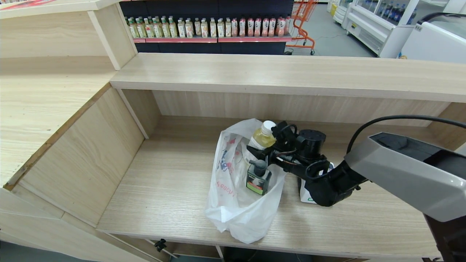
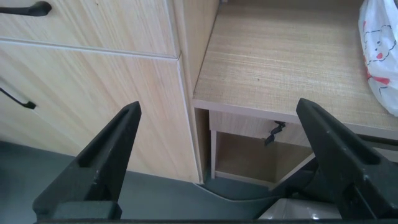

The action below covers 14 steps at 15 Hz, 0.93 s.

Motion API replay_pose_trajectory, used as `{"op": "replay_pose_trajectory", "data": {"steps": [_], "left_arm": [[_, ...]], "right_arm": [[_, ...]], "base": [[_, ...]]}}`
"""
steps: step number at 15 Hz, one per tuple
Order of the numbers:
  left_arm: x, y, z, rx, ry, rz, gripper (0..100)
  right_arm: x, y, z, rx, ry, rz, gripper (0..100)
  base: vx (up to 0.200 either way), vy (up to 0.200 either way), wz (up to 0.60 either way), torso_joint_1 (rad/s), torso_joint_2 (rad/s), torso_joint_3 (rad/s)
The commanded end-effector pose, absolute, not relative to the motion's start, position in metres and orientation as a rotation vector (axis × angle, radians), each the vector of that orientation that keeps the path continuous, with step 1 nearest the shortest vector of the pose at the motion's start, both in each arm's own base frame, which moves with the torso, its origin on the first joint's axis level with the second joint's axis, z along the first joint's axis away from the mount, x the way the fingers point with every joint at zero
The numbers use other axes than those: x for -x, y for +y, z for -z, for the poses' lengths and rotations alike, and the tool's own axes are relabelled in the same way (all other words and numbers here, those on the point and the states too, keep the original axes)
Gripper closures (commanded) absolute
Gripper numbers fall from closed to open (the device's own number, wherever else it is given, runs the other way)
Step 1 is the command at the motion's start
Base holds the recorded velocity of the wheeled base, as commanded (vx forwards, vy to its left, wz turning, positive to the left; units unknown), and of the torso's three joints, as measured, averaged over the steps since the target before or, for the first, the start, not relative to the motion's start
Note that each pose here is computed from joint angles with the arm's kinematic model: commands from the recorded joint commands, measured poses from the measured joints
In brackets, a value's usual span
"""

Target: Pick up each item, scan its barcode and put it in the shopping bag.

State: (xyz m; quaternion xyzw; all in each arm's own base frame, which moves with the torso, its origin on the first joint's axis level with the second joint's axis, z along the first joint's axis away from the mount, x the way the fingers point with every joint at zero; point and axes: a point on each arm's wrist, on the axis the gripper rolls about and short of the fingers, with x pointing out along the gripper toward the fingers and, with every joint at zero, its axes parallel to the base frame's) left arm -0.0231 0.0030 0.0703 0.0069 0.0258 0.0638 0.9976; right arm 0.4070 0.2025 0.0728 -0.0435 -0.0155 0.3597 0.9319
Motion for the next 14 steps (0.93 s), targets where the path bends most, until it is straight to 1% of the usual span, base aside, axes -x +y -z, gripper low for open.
{"op": "replay_pose_trajectory", "data": {"steps": [1, 3, 5, 6, 7, 8, 10, 11, 12, 13, 14], "left_arm": [[0.023, 0.003, -0.07, -0.014, 0.051, -0.129, 0], [0.023, 0.003, -0.07, -0.014, 0.051, -0.129, 0], [0.023, 0.003, -0.07, -0.013, 0.051, -0.129, 0], [0.023, 0.003, -0.07, -0.014, 0.051, -0.129, 0], [0.023, 0.003, -0.07, -0.013, 0.051, -0.129, 0], [0.023, 0.003, -0.07, -0.013, 0.051, -0.129, 0], [0.023, 0.003, -0.07, -0.014, 0.051, -0.129, 0], [0.023, 0.003, -0.07, -0.014, 0.053, -0.129, 0], [0.023, 0.003, -0.07, -0.014, 0.051, -0.129, 0], [0.023, 0.003, -0.07, -0.014, 0.051, -0.127, 0], [0.023, 0.003, -0.07, -0.013, 0.053, -0.129, 0]], "right_arm": [[-0.407, 0.203, -0.071, 0.087, -0.024, -0.738, 0], [-0.4, 0.199, -0.092, 0.036, -0.038, -0.74, 0], [-0.385, 0.193, -0.128, -0.085, -0.053, -0.757, 0], [-0.38, 0.19, -0.139, -0.116, -0.056, -0.767, 0], [-0.359, 0.176, -0.168, -0.175, -0.051, -0.79, 0], [-0.342, 0.164, -0.182, -0.189, -0.038, -0.804, 0], [-0.301, 0.144, -0.192, -0.186, 0.026, -0.815, 0], [-0.25, 0.118, -0.204, -0.186, 0.075, -0.849, 0], [-0.215, 0.098, -0.214, -0.191, 0.069, -0.844, 0], [-0.181, 0.081, -0.214, -0.192, 0.07, -0.804, 0], [-0.153, 0.062, -0.212, -0.186, 0.064, -0.719, 0]], "base": [[0.0, 0.0, 0.0, 0.0, 0.0, 0.0], [0.0, 0.0, 0.0, 0.0, 0.0, 0.0], [0.0, 0.0, 0.0, 0.0, 0.0, 0.0], [0.0, 0.0, 0.0, 0.0, 0.0, 0.0], [0.0, 0.0, 0.0, 0.0, 0.0, 0.0], [0.0, 0.0, 0.0, 0.0, 0.0, 0.0], [0.0, 0.0, 0.0, 0.0, 0.0, 0.0], [0.0, 0.0, 0.0, 0.0, 0.0, 0.0], [0.0, 0.0, 0.0, 0.0, 0.0, 0.0], [0.0, 0.0, 0.0, 0.0, 0.0, 0.0], [0.0, 0.0, 0.0, 0.0, 0.0, 0.0]]}}
